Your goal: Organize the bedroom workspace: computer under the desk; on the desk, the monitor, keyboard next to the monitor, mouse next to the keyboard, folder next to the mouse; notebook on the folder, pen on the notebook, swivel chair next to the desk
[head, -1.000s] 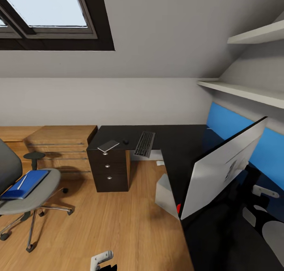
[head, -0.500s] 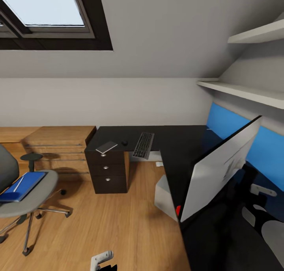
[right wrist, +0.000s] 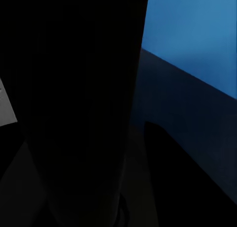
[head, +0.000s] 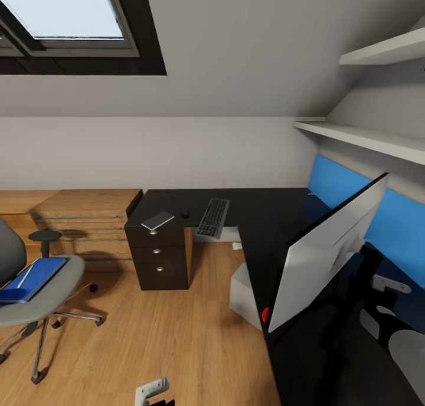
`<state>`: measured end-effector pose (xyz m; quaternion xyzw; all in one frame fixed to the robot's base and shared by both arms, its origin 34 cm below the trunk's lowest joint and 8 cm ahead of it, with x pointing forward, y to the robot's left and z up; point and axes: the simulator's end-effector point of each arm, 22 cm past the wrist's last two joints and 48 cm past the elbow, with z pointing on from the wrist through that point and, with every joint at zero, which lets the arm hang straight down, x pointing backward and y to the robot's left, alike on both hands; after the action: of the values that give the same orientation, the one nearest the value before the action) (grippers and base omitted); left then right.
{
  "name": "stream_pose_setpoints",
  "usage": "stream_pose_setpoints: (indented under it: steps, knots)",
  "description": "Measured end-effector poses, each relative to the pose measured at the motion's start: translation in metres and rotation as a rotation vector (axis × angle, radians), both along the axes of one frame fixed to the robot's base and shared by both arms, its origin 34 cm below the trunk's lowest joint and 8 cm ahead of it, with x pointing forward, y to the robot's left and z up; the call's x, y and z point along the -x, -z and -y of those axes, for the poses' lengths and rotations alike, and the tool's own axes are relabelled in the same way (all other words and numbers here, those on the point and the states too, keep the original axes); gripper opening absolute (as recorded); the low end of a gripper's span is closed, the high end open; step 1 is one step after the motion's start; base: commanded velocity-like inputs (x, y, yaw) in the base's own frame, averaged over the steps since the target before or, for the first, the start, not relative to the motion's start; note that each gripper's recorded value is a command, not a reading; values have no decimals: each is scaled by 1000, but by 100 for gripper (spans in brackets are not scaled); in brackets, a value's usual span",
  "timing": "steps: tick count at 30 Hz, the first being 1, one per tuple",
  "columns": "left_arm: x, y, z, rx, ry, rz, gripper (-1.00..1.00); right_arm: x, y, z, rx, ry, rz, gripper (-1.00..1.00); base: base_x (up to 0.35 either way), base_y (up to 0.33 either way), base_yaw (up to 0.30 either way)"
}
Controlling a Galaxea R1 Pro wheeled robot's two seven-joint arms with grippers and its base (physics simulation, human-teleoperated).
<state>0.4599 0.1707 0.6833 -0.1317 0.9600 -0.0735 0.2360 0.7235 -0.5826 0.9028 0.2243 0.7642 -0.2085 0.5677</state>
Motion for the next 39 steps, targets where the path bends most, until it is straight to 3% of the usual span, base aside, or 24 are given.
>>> stream_pose_setpoints:
  steps: [10,11,12,29,39]
  knots:
    - [3,3,-1,-2,0,-9,100,-1,0,-2,0,-8,2,-100,0,-10,0]
    - [3,3,-1,-2,0,-9,100,-1,0,-2,0,-7,1,100,0,0,0]
    - [3,3,-1,-2,0,-9,100,3,5,-2,44,-16,-38,100,0,0,0]
    - [3,3,-1,-3,0,-9,100,4,6,-1,38,-6,-34,100,-1,0,0]
    - [3,3,-1,-2,0,-10,100,4,8,-2,30,-1,-33,100,-288,9,0]
